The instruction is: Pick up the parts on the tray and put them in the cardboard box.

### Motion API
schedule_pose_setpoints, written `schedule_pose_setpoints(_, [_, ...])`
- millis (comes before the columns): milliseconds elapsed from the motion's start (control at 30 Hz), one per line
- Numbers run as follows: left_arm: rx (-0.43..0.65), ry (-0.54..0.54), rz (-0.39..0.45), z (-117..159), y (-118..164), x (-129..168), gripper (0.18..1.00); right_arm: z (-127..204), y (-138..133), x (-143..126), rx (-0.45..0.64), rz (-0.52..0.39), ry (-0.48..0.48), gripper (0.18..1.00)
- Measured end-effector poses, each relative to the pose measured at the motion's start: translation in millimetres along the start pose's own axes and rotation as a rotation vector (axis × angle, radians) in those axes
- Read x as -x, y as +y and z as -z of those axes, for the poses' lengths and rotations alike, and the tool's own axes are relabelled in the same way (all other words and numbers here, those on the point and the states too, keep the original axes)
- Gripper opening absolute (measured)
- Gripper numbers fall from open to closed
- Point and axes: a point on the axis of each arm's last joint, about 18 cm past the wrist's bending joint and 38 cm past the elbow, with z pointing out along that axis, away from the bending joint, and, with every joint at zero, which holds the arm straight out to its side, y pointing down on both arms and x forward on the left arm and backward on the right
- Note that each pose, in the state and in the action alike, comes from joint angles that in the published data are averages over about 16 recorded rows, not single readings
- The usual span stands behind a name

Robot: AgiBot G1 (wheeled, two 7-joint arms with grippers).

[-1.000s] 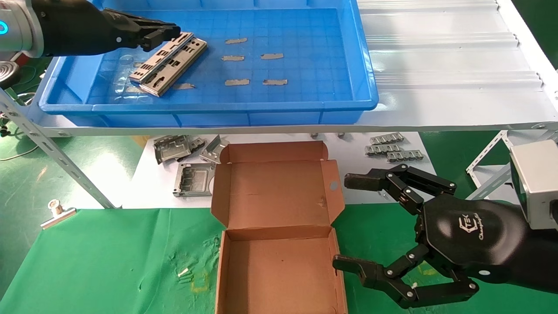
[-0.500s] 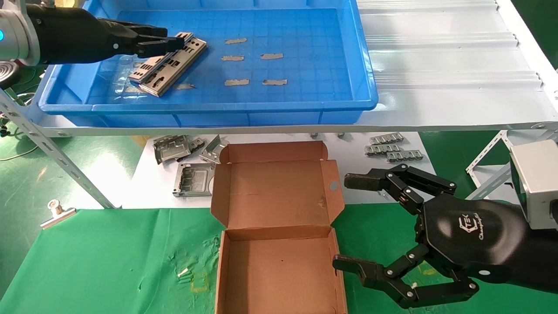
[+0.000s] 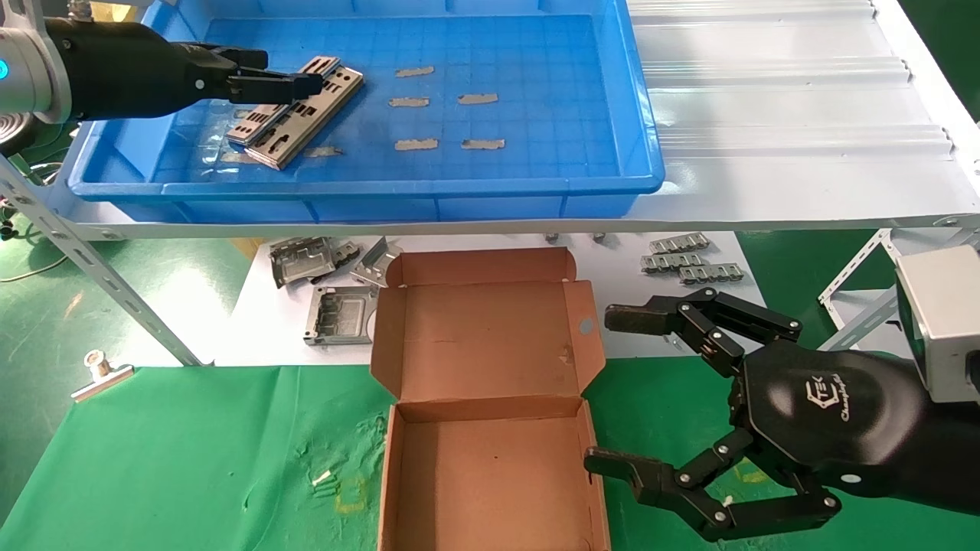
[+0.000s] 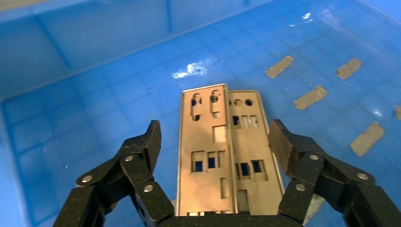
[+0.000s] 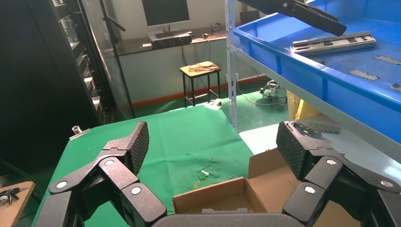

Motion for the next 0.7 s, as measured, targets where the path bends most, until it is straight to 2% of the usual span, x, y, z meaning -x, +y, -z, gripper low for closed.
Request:
schedule_pose_setpoints(133, [0.003, -0.004, 0.032, -1.1, 2.4, 0.3, 0.831, 0.0, 0.0, 0.0, 0.0, 0.0, 0.0, 1.0])
schedule_pose_setpoints(333, [0.001, -0.008, 0.075, -2.7, 5.0, 0.7, 0.919, 0.0, 0.0, 0.0, 0.0, 0.0, 0.0, 1.0])
schedule_pose_setpoints(700, [-0.014, -0.02, 0.11, -8.6, 6.7, 0.1, 0.988, 0.0, 0.0, 0.0, 0.0, 0.0, 0.0, 1.0])
